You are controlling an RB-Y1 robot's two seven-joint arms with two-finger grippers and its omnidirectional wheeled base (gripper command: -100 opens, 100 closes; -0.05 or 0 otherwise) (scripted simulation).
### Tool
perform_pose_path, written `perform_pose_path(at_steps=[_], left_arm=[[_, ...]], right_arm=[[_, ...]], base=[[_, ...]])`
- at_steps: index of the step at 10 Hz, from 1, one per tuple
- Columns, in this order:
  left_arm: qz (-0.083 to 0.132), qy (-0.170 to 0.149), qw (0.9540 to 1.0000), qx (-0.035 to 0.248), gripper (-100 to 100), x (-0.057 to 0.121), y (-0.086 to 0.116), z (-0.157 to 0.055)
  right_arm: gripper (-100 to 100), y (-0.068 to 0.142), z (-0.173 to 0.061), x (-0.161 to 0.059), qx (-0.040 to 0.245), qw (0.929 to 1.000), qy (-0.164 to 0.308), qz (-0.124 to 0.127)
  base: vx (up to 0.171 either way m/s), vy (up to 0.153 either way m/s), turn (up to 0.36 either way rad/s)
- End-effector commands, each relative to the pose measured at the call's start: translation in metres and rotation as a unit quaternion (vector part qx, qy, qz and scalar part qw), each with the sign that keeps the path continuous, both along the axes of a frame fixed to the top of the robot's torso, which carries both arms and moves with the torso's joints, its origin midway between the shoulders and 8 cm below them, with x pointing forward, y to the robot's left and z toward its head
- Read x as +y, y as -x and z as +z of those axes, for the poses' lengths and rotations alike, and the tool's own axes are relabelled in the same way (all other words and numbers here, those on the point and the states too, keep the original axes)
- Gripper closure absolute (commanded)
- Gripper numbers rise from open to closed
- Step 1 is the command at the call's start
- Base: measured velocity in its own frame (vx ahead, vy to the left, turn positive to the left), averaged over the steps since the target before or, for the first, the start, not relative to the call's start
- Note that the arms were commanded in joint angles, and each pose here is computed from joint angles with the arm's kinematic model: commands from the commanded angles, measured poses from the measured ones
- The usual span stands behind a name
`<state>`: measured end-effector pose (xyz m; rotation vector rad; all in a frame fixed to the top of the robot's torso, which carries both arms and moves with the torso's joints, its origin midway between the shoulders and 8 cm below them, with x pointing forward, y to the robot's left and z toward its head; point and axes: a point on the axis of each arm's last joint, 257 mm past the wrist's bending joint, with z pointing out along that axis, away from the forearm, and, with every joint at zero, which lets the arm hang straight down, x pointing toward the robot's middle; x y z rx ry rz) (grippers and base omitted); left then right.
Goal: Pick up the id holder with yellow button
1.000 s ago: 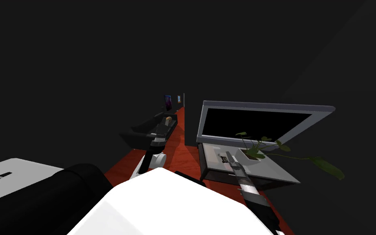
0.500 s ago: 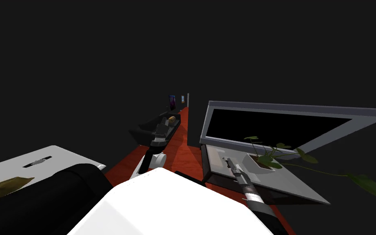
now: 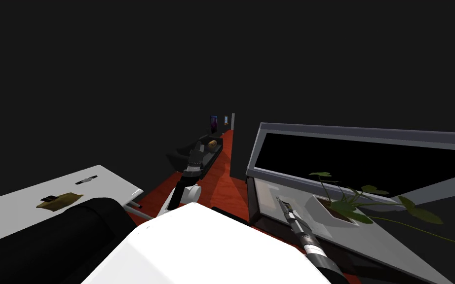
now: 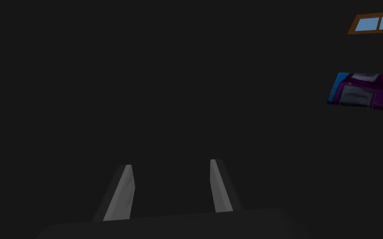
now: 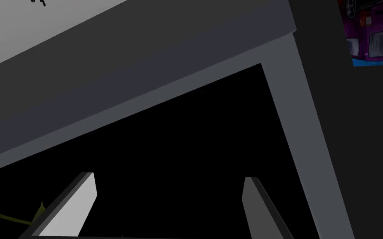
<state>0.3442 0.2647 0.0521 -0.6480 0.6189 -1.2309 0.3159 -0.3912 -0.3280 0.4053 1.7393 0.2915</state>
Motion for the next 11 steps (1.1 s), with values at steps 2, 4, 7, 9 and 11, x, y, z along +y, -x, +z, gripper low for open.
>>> perform_pose_path(at_steps=[2, 4, 7, 9, 11], left_arm=[[0.000, 0.000, 1.0000, 0.000, 0, 0.000, 0.000, 0.000], [0.000, 0.000, 1.0000, 0.000, 0, 0.000, 0.000, 0.000], [0.000, 0.000, 1.0000, 0.000, 0, 0.000, 0.000, 0.000], [0.000, 0.000, 1.0000, 0.000, 0, 0.000, 0.000, 0.000], [0.000, 0.000, 1.0000, 0.000, 0, 0.000, 0.000, 0.000]], right_arm=[[-100, 0.016, -0.030, -0.020, 0.040, 0.9987, 0.030, -0.012], [-100, 0.030, -0.052, -0.039, 0.074, 0.9953, 0.059, -0.022], [-100, 0.057, -0.086, -0.074, 0.134, 0.9837, 0.113, -0.038], [-100, 0.076, -0.106, -0.094, 0.171, 0.9744, 0.137, -0.048], [-100, 0.092, -0.121, -0.111, 0.201, 0.9646, 0.161, -0.056]], base=[[0.017, 0.020, 0.182], [0.010, 0.012, 0.162], [0.006, 0.012, 0.179], [0.011, 0.011, 0.248], [0.007, 0.006, 0.158]])
